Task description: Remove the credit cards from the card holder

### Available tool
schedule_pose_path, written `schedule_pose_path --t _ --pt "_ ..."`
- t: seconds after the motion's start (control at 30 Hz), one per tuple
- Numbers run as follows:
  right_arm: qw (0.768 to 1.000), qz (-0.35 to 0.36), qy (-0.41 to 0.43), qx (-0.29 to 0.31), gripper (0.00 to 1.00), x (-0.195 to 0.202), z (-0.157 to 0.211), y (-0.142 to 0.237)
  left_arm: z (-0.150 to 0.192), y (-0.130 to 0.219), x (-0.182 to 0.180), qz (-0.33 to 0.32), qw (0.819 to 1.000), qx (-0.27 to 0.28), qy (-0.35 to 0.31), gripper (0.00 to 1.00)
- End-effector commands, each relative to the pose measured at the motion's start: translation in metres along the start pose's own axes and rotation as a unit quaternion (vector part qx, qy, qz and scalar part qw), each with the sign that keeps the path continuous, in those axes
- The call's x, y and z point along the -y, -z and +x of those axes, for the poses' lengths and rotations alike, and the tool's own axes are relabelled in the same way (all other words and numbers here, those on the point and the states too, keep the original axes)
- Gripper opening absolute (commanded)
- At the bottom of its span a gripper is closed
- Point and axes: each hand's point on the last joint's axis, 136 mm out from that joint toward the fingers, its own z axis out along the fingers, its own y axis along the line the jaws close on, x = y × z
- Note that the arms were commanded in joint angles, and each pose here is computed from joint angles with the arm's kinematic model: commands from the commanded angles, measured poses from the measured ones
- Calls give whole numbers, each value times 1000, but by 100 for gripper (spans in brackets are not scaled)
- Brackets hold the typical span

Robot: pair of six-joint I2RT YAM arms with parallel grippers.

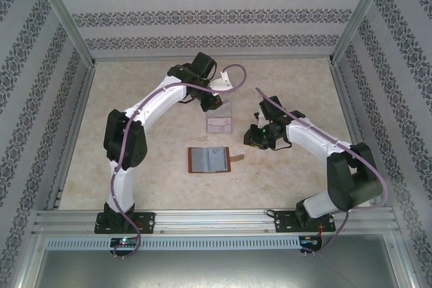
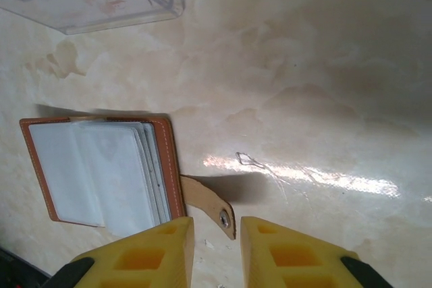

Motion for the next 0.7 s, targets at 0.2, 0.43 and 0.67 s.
schedule_pose_path --t 0.2,0.43,0.67 --pt "1000 5 2 4 27 5 -1 3 17 -5 -4 11 987 -40 -155 0" --pt "1000 5 -1 0 27 6 0 0 26 -26 -6 36 984 -73 -160 0" --pt "1000 12 -5 -11 27 13 7 -4 46 -46 11 88 971 -139 -174 0"
